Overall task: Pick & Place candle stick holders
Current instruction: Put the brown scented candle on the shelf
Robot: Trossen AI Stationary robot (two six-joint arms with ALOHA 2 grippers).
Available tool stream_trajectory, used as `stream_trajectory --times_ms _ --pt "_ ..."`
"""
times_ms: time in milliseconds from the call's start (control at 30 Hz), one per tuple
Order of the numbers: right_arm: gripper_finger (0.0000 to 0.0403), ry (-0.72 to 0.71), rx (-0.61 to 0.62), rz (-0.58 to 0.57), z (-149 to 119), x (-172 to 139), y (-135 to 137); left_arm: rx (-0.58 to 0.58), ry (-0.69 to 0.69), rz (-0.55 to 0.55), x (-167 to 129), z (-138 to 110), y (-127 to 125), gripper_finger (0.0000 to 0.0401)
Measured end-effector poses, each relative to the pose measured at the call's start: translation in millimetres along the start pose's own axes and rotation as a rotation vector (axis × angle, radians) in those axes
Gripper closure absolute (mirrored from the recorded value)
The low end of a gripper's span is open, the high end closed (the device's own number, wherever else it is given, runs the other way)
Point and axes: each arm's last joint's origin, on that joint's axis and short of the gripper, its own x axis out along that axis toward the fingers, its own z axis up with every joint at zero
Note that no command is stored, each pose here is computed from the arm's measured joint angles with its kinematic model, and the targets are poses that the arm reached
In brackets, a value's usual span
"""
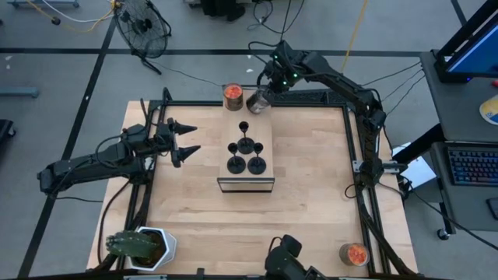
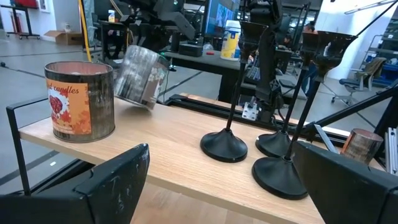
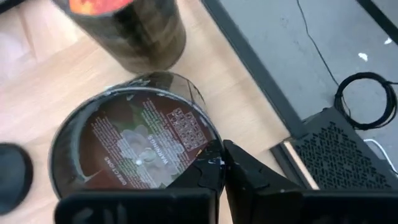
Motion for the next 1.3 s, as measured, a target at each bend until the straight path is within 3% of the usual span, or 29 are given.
stream_trajectory --times_ms 1033,1300 --pt "0.0394 -0.065 -0.037 -0.065 6 0 1 0.004 0.002 0.0 0 0 0 0.0004" --pt "0.0394 -0.111 -0.078 -0.052 11 2 13 0.001 0.001 0.006 0 0 0 0.0004"
